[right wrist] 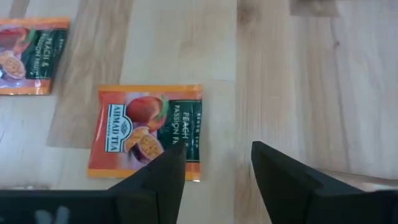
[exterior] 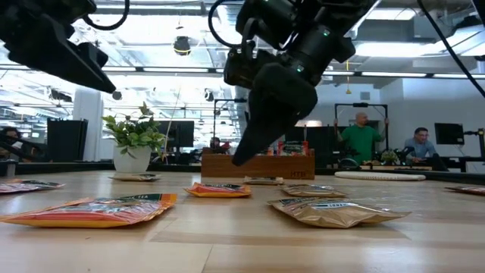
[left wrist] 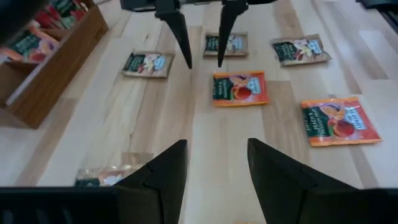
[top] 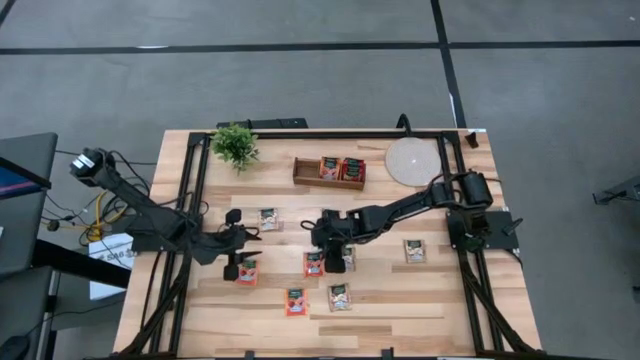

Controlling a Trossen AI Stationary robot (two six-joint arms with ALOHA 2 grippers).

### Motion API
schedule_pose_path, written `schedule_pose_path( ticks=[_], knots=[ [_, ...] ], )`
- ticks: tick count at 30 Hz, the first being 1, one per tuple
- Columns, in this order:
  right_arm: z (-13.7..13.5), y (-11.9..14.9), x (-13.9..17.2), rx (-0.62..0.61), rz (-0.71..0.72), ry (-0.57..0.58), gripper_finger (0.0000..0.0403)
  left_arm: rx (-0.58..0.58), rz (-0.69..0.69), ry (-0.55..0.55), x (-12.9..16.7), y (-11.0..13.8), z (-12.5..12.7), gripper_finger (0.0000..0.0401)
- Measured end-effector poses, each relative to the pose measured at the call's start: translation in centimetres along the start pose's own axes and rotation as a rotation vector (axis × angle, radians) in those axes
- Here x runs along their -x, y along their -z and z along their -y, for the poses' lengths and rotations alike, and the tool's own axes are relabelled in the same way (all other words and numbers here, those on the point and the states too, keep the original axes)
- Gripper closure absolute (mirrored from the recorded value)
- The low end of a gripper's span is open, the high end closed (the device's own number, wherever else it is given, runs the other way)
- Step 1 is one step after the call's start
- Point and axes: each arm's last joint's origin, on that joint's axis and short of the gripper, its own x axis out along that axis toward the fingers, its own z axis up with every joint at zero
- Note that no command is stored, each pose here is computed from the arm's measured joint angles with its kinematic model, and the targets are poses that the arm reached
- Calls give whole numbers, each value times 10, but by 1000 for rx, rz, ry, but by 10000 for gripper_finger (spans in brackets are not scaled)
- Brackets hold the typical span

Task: Pick & Place Tea
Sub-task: Put the orange tea bag into the middle section of the wooden organizer

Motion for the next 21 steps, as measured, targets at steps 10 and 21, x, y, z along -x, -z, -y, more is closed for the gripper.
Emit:
schedule_pose_path(
  ticks=[10,21],
  knots=[
    [2,9,-22,-8,-65,-45,234,13,-12,-8,-4,-1,-5,239],
    [5,-6,-35,-9,-139,-37,271,18,-13,-3,-4,-1,-5,239]
  ],
)
